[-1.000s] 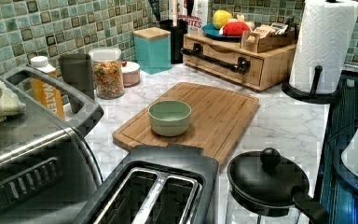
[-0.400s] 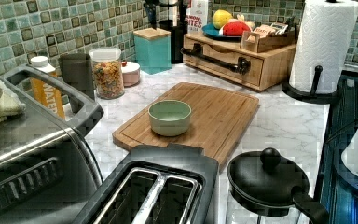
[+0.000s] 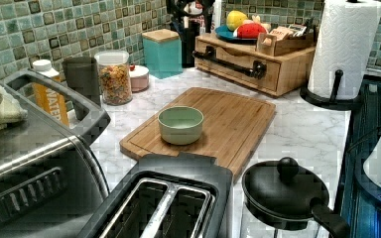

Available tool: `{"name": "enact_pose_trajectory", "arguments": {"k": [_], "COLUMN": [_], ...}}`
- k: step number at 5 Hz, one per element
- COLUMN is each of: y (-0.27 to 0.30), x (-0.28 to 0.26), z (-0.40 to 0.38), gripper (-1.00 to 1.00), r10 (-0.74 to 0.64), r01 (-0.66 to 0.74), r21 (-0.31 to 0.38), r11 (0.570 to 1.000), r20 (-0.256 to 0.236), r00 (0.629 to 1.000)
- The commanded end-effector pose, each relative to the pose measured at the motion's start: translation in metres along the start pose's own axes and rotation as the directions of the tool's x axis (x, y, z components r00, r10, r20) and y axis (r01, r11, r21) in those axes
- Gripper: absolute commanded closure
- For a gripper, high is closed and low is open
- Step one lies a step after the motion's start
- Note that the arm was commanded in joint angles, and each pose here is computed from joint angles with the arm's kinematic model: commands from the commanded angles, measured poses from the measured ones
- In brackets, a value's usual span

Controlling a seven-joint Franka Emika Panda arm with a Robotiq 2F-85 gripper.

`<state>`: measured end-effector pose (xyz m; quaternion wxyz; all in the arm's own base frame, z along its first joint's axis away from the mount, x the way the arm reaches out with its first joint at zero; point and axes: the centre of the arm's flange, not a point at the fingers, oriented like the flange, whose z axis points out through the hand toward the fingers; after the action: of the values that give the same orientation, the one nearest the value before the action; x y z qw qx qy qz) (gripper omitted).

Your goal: Open the drawer.

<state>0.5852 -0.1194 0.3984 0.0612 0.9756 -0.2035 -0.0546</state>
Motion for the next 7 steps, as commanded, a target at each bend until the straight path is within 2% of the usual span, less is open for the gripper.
{"name": "enact_pose_trajectory", "arguments": {"k": [1, 3, 4, 5, 6, 7], "y": [0.092, 0.054, 0.059, 0.068, 0.069, 0.089], "x": [0.055, 0.051, 0.061, 0.071, 0.078, 0.077], "z": [-0.001, 0.012, 0.015, 0.025, 0.033, 0.044], "gripper": [-1.00, -1.00, -1.00, -1.00, -1.00, -1.00], "r10": [0.011, 0.058, 0.038, -0.007, -0.006, 0.013], "r01": [-0.013, -0.076, -0.062, -0.013, -0.024, -0.043], "r21": [-0.008, -0.081, -0.127, -0.104, -0.186, -0.199], "r11": [1.000, 0.994, 0.990, 0.995, 0.982, 0.979], "r20": [-0.122, -0.200, -0.180, -0.190, -0.157, -0.147], "r00": [0.992, 0.978, 0.983, 0.982, 0.988, 0.989]}}
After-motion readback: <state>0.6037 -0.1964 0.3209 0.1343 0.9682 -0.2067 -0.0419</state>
